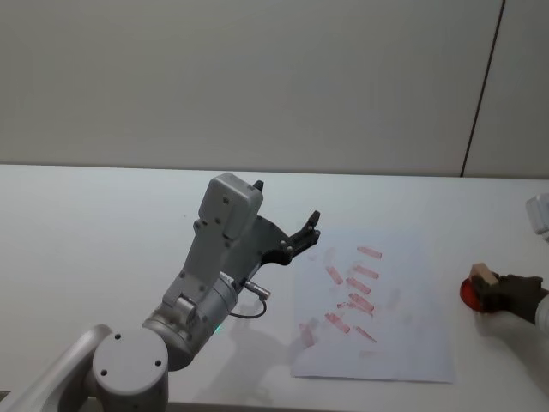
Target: Use the one hand to pick up the stamp and affix it onto the A4 paper.
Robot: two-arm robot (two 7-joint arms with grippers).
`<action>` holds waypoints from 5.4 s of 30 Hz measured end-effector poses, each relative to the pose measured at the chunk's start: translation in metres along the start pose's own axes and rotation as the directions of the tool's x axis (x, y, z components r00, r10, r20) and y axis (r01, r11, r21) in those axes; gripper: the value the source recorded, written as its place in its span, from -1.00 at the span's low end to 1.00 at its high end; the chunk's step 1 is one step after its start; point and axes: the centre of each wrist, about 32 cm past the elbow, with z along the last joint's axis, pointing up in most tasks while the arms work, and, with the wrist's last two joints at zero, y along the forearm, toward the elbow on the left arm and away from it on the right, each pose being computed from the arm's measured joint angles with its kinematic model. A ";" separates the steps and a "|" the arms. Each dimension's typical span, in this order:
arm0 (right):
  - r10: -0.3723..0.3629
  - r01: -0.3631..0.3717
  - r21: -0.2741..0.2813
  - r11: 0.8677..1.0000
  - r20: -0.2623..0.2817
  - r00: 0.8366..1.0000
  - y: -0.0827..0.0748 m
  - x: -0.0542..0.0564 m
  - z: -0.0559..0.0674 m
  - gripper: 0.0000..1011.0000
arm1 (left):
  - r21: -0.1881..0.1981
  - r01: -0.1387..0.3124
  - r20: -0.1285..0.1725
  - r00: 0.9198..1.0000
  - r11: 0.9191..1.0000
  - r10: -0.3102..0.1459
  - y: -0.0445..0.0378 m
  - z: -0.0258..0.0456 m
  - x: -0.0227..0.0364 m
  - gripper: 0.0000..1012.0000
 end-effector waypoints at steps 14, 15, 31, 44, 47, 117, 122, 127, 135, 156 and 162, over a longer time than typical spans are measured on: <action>0.001 -0.001 -0.010 1.000 0.003 1.000 0.000 -0.005 -0.001 -0.57 | 0.000 0.000 0.000 1.000 1.000 0.000 0.0000 0.0000 0.0000 0.98; 0.000 0.000 -0.011 1.000 0.004 1.000 0.000 -0.005 -0.001 -0.57 | 0.000 0.000 0.000 1.000 1.000 0.000 0.0000 0.0000 0.0000 0.98; -0.011 0.011 -0.035 0.999 0.006 1.000 -0.001 -0.008 -0.004 -0.57 | 0.000 0.000 0.000 1.000 1.000 0.000 0.0000 0.0000 0.0000 0.98; -0.016 0.016 -0.039 0.999 0.008 1.000 0.000 -0.009 -0.005 -0.57 | 0.000 0.000 0.000 1.000 1.000 0.000 0.0000 0.0000 0.0000 0.98; -0.018 0.018 -0.033 0.999 0.008 1.000 0.001 -0.009 -0.004 -0.57 | 0.000 0.000 0.000 1.000 1.000 0.000 0.0000 0.0000 0.0000 0.98; 0.312 -0.303 -0.077 0.950 0.190 0.931 -0.009 -0.030 0.078 -0.57 | 0.000 0.000 0.000 1.000 1.000 0.000 0.0000 0.0000 0.0000 0.98; 0.331 -0.326 -0.059 0.943 0.206 0.921 -0.009 -0.030 0.075 -0.57 | 0.000 0.000 0.000 1.000 1.000 0.000 0.0000 0.0000 0.0000 0.98; 0.344 -0.341 -0.050 0.939 0.210 0.915 -0.009 -0.031 0.073 -0.57 | 0.000 0.000 0.000 1.000 1.000 0.000 0.0000 0.0000 0.0000 0.98; 0.346 -0.343 -0.051 0.938 0.213 0.914 -0.007 -0.034 0.071 -0.57 | 0.000 0.000 0.000 1.000 1.000 0.000 0.0000 0.0000 0.0000 0.98; 0.215 -0.203 -0.086 0.975 0.156 0.964 0.000 -0.049 0.072 -0.57 | 0.000 0.000 0.000 1.000 1.000 0.000 0.0000 0.0000 0.0000 0.98; 0.184 -0.173 -0.096 0.980 0.122 0.975 0.003 -0.053 0.071 -0.57 | 0.000 0.000 0.000 1.000 1.000 0.000 0.0000 0.0000 0.0000 0.98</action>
